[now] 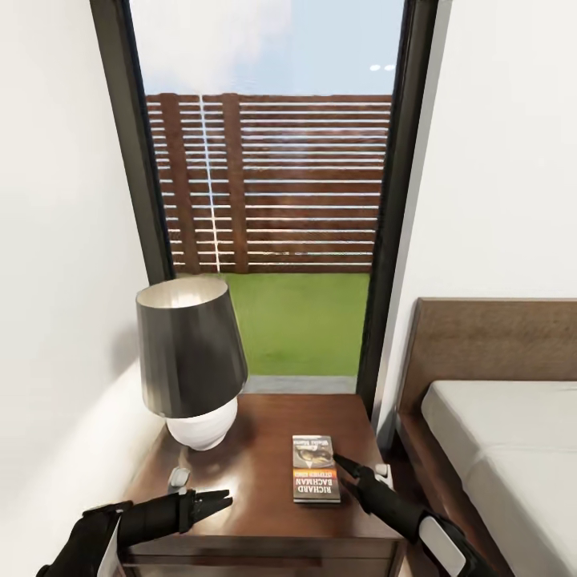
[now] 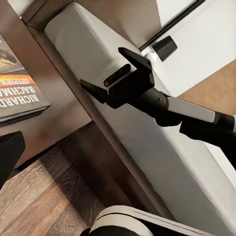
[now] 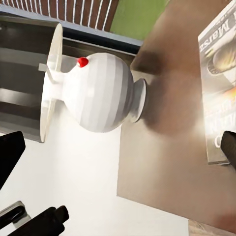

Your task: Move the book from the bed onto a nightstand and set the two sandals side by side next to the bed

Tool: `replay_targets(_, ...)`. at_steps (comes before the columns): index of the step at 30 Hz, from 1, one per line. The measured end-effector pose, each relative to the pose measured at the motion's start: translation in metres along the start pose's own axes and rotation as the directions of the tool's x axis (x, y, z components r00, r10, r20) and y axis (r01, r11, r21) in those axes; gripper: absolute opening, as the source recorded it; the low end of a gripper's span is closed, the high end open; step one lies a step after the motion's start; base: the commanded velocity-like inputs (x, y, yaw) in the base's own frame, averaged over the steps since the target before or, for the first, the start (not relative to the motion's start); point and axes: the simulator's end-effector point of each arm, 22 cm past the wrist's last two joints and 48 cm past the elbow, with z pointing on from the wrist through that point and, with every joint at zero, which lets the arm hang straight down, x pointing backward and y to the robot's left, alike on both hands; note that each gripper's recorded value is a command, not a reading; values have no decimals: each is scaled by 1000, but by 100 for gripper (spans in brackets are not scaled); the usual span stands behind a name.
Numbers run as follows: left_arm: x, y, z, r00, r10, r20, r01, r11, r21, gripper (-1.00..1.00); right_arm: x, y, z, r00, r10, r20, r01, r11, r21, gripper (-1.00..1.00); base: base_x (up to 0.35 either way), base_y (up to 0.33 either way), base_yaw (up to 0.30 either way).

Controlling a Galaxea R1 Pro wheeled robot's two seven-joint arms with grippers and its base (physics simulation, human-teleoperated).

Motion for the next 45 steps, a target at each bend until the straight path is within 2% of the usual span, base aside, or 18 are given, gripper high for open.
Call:
replay_targets(6, -10, -10, 3, 1000, -2, 0, 2, 1000, 6, 100, -5, 13, 1, 1000, 2, -2, -2, 1000, -4, 100, 0, 0, 0)
replay_targets(10, -16, -20, 11, 1000, -5, 2, 5, 1000, 21, 100, -8, 16, -3, 1000, 13, -4, -13, 1000, 8, 100, 0, 0, 0)
replay_targets(18, -29, -32, 13, 1000, -7, 3, 7, 1000, 25, 100, -15, 24, -7, 1000, 20, -1, -20, 999, 28, 100, 0, 0, 0)
replay_targets(19, -30, -33, 13, 1000, -8, 3, 8, 1000, 26, 100, -5, 6, -15, 998, 56, -6, -56, 996, 72, 100, 0, 0, 0)
replay_targets(21, -33, -36, 13, 1000, -10, 2, 10, 1000, 27, 100, -1, -2, -20, 997, 81, -8, -80, 992, 97, 100, 0, 0, 0)
replay_targets(23, -36, -39, 14, 1000, -11, 3, 11, 1000, 27, 100, 3, -9, -26, 995, 100, -10, -98, 987, 124, 100, 0, 0, 0)
replay_targets(25, -40, -42, 14, 1000, -12, 4, 11, 1000, 27, 100, 1, -22, -41, 994, 111, -7, -109, 980, 167, 100, 0, 0, 0)
replay_targets(26, -41, -43, 14, 1000, -13, 4, 13, 1000, 28, 100, -4, -34, -55, 994, 110, -5, -107, 973, 203, 100, 0, 0, 0)
replay_targets(27, -41, -44, 14, 1000, -19, 2, 19, 999, 29, 100, -10, -45, -71, 995, 101, -8, -96, 966, 241, 100, 0, 0, 0)
replay_targets(30, -35, -46, 19, 999, -52, -4, 52, 998, 35, 100, -19, -59, -97, 997, 67, -35, -53, 950, 308, 100, 0, 0, 0)
replay_targets(32, -22, -44, 24, 996, -83, -13, 83, 996, 32, 100, -21, -70, -115, 996, 7, -85, 25, 932, 361, 100, 0, 0, 0)
replay_targets(34, -12, -39, 27, 997, -78, -17, 78, 997, 12, 100, -25, -76, -123, 989, -87, -118, 126, 913, 387, 100, 0, 0, 0)
replay_targets(35, -8, -35, 28, 997, -71, -19, 71, 997, -10, 100, -28, -77, -126, 981, -143, -131, 183, 901, 393, 100, 0, 0, 0)
replay_targets(36, -6, -32, 28, 998, -68, -20, 67, 997, -23, 100, -30, -76, -127, 976, -172, -136, 213, 894, 395, 100, 0, 0, 0)
replay_targets(37, -2, -26, 29, 998, -65, -22, 64, 997, -53, 100, -33, -78, -130, 964, -220, -148, 262, 878, 401, 100, 0, 0, 0)
replay_targets(39, 5, -17, 30, 997, -70, -26, 67, 993, -99, 100, -31, -83, -138, 948, -269, -168, 316, 853, 416, 100, 0, 0, 0)
replay_targets(42, 15, -6, 31, 997, -71, -31, 65, 985, -157, 100, -21, -95, -154, 938, -283, -201, 345, 825, 448, 100, 0, 0, 0)
replay_targets(45, 18, -1, 30, 999, -43, -31, 36, 981, -193, 100, -12, -100, -166, 938, -269, -218, 343, 812, 472, 100, 0, 0, 0)
